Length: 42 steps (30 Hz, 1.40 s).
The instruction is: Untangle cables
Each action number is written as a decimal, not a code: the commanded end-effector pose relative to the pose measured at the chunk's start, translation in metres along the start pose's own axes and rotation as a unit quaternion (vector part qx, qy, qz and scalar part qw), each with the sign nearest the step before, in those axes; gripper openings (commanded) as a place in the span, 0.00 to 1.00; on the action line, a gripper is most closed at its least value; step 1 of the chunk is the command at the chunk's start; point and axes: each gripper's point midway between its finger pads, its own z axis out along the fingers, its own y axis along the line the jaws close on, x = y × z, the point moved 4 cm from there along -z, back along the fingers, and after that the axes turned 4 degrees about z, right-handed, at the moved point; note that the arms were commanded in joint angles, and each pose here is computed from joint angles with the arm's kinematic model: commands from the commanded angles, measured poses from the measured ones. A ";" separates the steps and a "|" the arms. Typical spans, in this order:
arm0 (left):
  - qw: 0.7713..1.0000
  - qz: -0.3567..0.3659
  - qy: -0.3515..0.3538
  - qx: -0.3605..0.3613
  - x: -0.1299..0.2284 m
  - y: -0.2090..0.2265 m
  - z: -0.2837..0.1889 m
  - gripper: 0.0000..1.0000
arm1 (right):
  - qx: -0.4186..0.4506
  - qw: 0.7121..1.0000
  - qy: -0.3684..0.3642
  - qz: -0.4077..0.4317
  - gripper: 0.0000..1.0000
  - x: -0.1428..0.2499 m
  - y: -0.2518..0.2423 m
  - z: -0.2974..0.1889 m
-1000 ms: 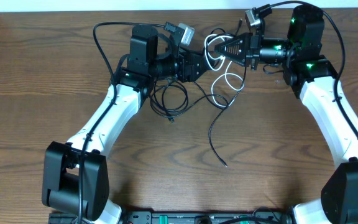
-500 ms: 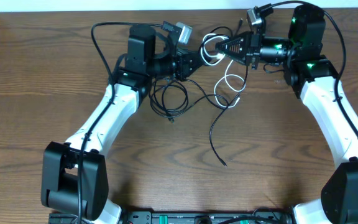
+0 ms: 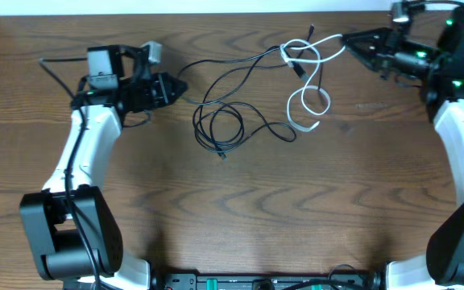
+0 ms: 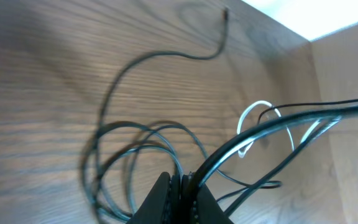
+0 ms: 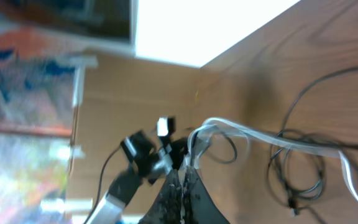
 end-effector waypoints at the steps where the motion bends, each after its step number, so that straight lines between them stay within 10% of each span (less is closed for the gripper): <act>1: 0.999 -0.011 -0.024 -0.031 -0.008 0.021 -0.024 0.07 | 0.048 0.996 -0.075 -0.023 0.01 -0.022 -0.015 -0.033; 9: 0.998 -0.038 -0.039 -0.039 -0.011 0.035 -0.047 0.08 | 0.316 0.937 -0.145 0.036 0.01 -0.014 -0.112 -0.093; 18: 0.992 0.085 -0.016 0.093 -0.002 -0.082 -0.026 0.08 | 0.296 0.953 -0.021 -0.064 0.04 0.025 -0.099 -0.034; 22: 0.993 0.113 -0.042 0.012 -0.002 -0.094 -0.040 0.08 | 0.286 0.944 0.047 -0.157 0.23 0.050 -0.090 0.004; 30: 0.982 0.031 0.047 -0.178 0.047 -0.049 -0.061 0.08 | 0.398 0.833 0.045 -0.382 0.57 0.062 -0.086 0.062; 42: 0.972 -0.008 0.117 -0.205 0.078 -0.041 -0.069 0.08 | 0.352 0.810 -0.008 -0.468 0.62 0.048 -0.111 0.154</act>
